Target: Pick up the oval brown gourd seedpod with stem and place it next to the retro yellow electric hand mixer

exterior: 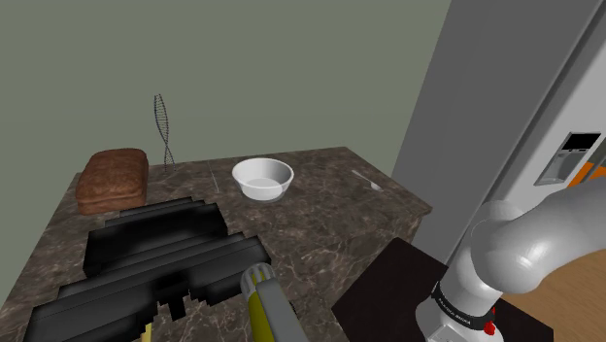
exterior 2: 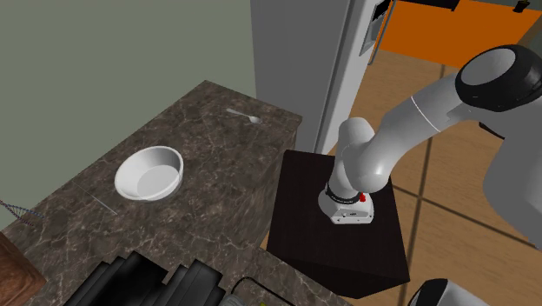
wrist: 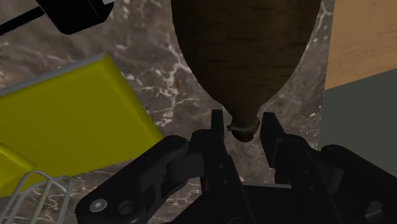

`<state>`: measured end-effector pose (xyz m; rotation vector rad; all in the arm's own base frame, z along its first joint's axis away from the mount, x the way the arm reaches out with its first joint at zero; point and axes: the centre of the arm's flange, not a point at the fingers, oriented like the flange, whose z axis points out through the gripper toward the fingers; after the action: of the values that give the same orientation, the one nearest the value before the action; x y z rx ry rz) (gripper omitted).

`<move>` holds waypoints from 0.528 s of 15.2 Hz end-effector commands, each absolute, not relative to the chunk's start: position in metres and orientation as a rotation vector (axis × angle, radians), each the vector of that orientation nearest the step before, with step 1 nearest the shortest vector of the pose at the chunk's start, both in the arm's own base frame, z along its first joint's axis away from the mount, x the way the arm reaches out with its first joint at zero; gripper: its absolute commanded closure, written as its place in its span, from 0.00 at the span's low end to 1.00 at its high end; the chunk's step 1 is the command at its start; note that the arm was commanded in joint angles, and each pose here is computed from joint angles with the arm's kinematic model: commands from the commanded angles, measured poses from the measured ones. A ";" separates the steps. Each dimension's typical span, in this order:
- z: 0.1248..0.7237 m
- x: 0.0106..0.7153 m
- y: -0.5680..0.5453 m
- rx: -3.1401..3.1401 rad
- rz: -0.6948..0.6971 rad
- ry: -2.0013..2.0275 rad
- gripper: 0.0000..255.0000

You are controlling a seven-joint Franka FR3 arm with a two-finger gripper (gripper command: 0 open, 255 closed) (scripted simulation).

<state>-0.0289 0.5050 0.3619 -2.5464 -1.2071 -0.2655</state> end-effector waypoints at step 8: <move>0.343 -0.029 0.504 -2.547 -0.265 -1.208 1.00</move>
<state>-0.0287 0.5040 0.3439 -2.5457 -1.2056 -0.2673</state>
